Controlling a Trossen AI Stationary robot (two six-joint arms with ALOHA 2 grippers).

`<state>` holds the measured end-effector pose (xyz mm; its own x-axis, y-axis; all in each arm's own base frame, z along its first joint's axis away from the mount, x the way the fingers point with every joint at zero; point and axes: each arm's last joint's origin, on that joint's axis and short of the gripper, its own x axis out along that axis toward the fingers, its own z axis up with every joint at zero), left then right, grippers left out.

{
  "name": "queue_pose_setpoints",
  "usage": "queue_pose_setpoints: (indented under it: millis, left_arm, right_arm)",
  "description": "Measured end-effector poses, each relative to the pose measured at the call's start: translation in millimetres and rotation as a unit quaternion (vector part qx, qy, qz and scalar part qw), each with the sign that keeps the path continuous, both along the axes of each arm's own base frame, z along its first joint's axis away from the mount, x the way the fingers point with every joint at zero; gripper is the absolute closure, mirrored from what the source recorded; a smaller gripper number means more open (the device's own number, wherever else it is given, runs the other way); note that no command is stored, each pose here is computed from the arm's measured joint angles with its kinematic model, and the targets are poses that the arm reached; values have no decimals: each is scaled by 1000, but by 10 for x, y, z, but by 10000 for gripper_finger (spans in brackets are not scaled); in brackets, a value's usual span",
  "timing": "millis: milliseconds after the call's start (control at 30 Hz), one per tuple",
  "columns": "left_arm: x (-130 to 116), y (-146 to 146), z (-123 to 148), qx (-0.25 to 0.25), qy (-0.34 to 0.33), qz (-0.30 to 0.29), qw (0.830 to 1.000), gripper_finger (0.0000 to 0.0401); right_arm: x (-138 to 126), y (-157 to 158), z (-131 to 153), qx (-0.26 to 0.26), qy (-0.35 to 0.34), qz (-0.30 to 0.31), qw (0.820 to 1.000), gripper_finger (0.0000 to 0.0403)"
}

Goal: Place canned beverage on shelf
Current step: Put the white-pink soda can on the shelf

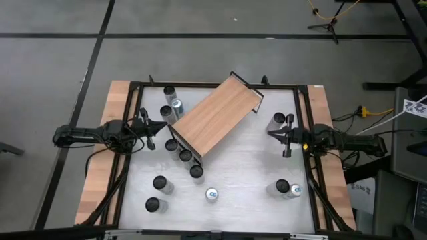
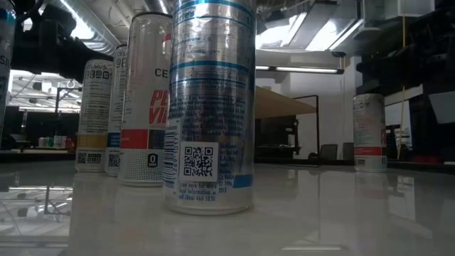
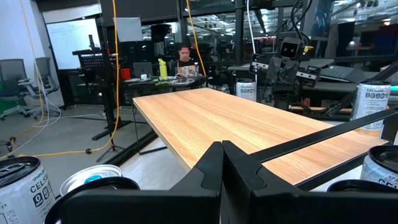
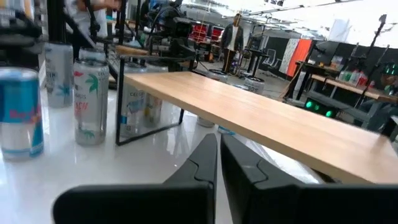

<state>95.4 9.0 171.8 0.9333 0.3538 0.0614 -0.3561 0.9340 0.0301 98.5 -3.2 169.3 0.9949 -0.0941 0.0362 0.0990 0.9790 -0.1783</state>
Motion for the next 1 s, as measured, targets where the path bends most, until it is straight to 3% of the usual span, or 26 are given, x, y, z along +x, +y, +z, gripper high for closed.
queue_pose_setpoints:
  millis: [167,433,800,900,1000]
  left_arm:
    - [0,0,0,0,0,0,1000,401]
    - [0,0,0,0,0,0,1000,401]
    - [0,0,1,0,0,0,1000,401]
    - [0,0,0,0,0,0,1000,401]
    - [0,0,0,0,0,0,1000,401]
  right_arm:
    - [-1,-1,23,77,-19,1,997,384]
    - [-8,3,94,123,-59,15,991,384]
    - [-37,54,232,150,-120,117,975,381]
    - [-50,62,273,145,-139,133,971,356]
    - [-53,62,282,144,-143,133,970,305]
